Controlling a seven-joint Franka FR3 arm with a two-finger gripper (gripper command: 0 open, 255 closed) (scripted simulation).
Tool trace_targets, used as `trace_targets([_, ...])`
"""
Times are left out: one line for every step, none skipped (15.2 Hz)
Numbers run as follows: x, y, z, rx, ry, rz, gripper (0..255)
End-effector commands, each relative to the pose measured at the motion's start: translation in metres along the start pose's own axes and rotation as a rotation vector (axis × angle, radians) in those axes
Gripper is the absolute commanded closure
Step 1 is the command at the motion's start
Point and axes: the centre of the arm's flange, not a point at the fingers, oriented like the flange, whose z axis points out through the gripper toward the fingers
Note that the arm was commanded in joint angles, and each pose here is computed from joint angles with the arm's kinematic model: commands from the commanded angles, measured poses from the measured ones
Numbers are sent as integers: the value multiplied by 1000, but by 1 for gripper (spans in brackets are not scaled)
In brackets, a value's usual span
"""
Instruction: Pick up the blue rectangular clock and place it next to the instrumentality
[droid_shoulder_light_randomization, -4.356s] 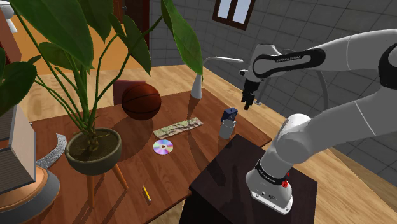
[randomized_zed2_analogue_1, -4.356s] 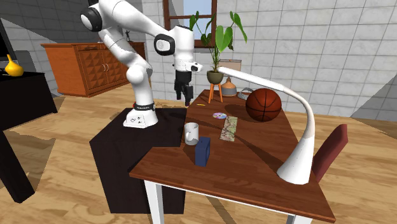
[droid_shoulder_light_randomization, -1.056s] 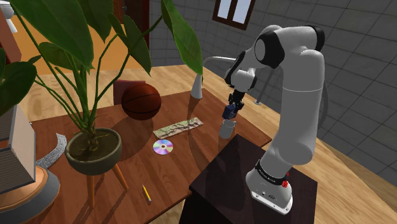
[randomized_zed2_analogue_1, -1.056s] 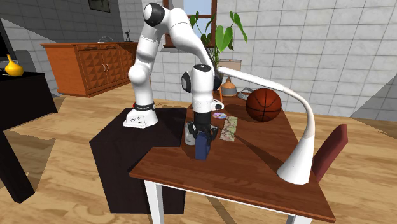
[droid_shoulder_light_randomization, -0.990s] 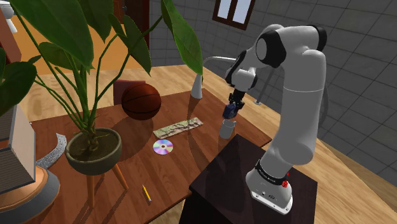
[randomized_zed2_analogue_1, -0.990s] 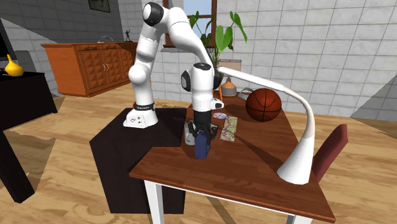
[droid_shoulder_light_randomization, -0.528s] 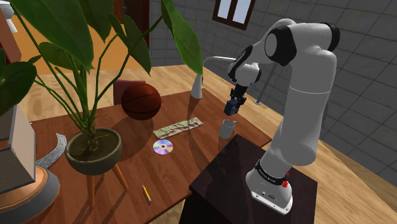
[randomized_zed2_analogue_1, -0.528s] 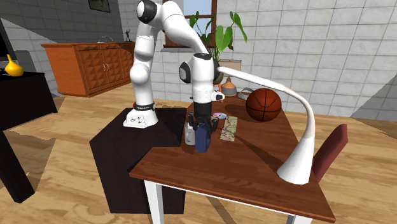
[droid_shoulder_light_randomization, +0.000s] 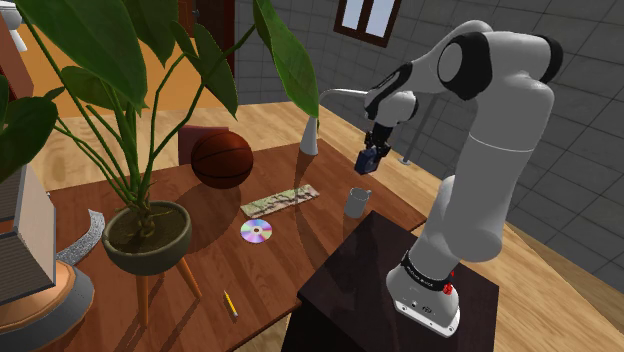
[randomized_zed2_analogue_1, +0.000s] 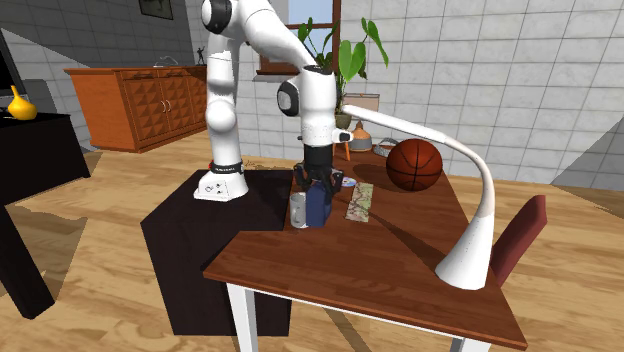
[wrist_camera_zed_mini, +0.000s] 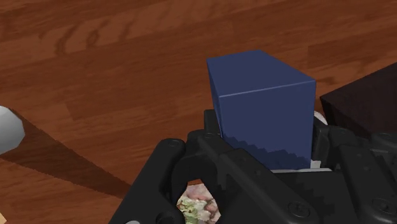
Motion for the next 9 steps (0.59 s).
trace_targets([-1,1,-12,0,-1,0,255])
trace_targets([0,1,-17,0,-1,0,255])
trace_targets([0,1,-23,0,-1,0,255])
trace_targets([0,1,-28,0,-1,0,255])
trace_targets([0,1,-33,0,-1,0,255])
trace_targets([0,2,-39,0,-1,0,255])
trace_targets([0,2,-44,0,-1,0,255])
trace_targets([0,2,-49,0,-1,0,255])
trace_targets([0,2,-54,0,-1,0,255])
